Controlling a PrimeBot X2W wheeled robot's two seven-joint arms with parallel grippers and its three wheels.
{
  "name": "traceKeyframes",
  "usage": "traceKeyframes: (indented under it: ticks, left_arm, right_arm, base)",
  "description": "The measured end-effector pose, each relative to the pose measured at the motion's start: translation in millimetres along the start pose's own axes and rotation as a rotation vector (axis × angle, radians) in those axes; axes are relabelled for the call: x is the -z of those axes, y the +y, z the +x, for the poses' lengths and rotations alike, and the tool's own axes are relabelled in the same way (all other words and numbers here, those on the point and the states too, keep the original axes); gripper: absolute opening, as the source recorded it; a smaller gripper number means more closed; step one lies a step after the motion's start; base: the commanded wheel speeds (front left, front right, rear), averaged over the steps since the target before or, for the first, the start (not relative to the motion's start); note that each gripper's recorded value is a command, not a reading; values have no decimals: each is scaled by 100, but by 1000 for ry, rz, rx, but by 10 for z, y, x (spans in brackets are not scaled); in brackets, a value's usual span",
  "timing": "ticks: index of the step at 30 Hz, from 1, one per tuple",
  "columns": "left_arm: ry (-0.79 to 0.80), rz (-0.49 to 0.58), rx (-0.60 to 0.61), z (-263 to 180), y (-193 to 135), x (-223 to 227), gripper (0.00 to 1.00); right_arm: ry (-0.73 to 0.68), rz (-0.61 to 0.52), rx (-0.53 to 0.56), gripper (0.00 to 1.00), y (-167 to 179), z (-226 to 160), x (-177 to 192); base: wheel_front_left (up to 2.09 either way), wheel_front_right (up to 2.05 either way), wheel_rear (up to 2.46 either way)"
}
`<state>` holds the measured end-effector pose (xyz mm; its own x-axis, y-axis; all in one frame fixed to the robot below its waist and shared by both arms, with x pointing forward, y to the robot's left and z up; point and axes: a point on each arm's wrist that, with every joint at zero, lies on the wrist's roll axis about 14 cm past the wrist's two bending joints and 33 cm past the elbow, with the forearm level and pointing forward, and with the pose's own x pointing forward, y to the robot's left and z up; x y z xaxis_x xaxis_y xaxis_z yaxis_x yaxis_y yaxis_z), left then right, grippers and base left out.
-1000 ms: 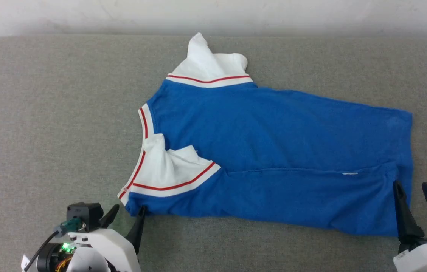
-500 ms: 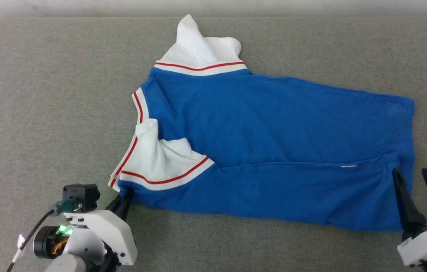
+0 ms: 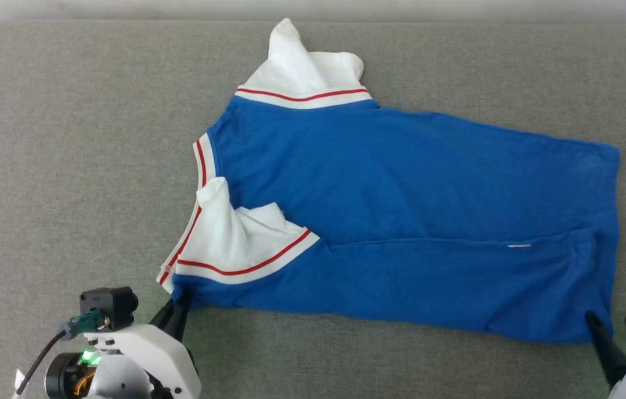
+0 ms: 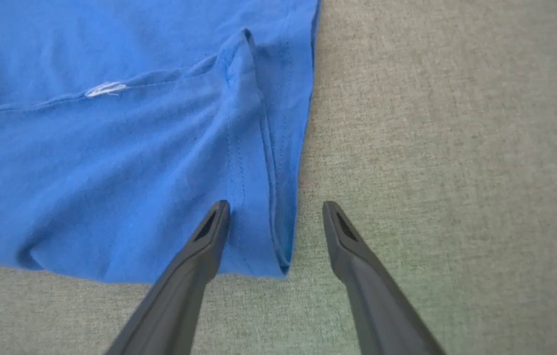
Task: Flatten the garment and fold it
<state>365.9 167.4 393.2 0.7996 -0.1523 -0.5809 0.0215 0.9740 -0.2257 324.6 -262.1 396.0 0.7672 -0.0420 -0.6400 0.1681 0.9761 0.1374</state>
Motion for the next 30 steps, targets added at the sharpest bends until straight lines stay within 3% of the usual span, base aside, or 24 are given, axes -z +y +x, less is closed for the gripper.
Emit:
traceKeyframes:
  ticks: [8,9,10,11,16,22,30]
  left_arm:
    - [7,-7,-4,8,4,21,0]
    - [6,-6,-3,8,3,20,0]
    - [6,-6,-3,9,2,19,0]
    - [6,-6,-4,8,4,20,0]
    - [-1,-37,-6,6,5,15,0]
    - [-70,-109,8,-52,0,-205,0]
    - [-67,-177,-28,-463,133,-204,0]
  right_arm:
    - [118,51,-7,100,79,48,307]
    - [121,52,-7,79,80,53,312]
    - [120,53,-7,20,80,58,311]
    - [121,53,-8,0,81,63,313]
    - [119,48,-15,0,91,93,272]
    - [35,15,-22,0,41,80,-62]
    - [-45,-5,-37,0,-10,-108,-437]
  base:
    - [0,0,0]
    - [0,0,0]
    - [0,0,0]
    - [0,0,0]
    - [0,0,0]
    - [0,0,0]
    - [0,0,0]
